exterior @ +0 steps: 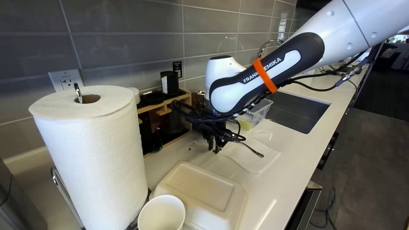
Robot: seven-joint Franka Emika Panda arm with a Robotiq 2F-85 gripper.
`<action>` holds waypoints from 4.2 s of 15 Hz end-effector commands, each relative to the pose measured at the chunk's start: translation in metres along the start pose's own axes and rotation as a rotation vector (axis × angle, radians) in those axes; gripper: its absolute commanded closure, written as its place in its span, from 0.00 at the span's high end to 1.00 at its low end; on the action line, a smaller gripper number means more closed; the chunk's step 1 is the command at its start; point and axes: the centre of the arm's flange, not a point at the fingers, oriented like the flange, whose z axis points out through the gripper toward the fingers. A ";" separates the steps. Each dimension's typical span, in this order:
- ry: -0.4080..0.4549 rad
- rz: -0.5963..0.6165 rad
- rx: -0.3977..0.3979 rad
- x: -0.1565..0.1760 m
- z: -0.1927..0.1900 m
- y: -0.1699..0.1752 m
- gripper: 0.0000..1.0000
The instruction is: Move one small black object to the right.
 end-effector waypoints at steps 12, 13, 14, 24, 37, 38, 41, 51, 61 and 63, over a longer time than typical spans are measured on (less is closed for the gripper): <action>-0.006 0.002 -0.008 -0.003 0.012 0.001 0.14; -0.005 0.002 -0.008 -0.003 0.012 0.001 0.12; -0.005 0.002 -0.008 -0.003 0.012 0.001 0.13; -0.002 -0.001 -0.008 -0.004 0.011 0.000 0.07; 0.001 -0.003 -0.001 -0.005 0.007 0.001 0.03; 0.002 -0.003 -0.001 -0.005 0.006 0.001 0.03; 0.002 -0.004 0.001 -0.005 0.006 0.001 0.03; 0.024 -0.012 0.022 -0.014 -0.021 0.003 0.03; 0.040 0.090 0.042 0.029 -0.041 0.022 0.03; 0.041 0.110 0.033 0.041 -0.036 0.026 0.03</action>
